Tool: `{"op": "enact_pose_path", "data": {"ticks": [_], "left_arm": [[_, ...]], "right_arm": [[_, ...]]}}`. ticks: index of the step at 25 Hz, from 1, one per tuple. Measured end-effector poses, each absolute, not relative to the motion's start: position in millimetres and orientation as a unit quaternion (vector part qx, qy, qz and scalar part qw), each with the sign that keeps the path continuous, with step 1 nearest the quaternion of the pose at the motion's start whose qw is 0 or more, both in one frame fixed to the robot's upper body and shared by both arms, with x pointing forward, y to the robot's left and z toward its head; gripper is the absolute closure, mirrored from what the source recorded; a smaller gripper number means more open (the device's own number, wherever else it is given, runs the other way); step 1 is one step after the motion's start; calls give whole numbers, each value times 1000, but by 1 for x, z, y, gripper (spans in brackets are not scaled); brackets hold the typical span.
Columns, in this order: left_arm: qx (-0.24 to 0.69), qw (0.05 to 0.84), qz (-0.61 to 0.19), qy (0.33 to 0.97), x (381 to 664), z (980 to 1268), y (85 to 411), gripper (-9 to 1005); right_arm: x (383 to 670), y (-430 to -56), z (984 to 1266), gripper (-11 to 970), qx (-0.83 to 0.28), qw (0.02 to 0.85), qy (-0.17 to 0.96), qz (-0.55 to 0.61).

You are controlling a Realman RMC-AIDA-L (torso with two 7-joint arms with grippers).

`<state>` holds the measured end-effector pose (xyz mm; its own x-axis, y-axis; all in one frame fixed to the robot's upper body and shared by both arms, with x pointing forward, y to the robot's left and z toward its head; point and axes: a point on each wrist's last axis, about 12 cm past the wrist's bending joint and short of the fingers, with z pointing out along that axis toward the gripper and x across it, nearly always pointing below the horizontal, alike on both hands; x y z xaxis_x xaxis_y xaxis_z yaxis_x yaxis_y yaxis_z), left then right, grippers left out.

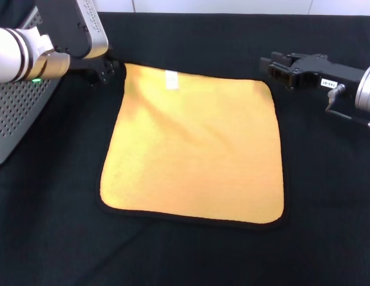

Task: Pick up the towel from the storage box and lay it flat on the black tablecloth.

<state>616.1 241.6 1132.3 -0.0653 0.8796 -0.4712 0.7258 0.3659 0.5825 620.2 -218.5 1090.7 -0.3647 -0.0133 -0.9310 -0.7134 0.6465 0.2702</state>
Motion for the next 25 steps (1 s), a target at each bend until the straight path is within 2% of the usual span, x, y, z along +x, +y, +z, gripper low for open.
{"op": "enact_pose_path", "data": {"ticks": [3,6,9,11,19,22,25], "left_arm": [[552,400,95,725,616,1132,242,880],[550,402,93,726,616,1134,241,804],[545,411,81,726,614,1140,239,573],[543,422,59,724,611,1147,235,573],[529,484,-146,682,571,1194,227,572],[532,496,-252,639,548,1202,243,572],[522,500,-340,601,528,1195,270,572]], "right_arm": [[620,-221,1091,770,-238,512,751,343],[618,-226,1090,562,-232,517,750,341],[615,-232,1091,440,-230,524,747,339],[611,-235,1093,359,-233,528,741,344],[573,-255,1105,356,-324,529,664,418],[554,-254,1107,355,-365,519,627,452],[538,-242,1106,354,-412,499,593,479]]}}
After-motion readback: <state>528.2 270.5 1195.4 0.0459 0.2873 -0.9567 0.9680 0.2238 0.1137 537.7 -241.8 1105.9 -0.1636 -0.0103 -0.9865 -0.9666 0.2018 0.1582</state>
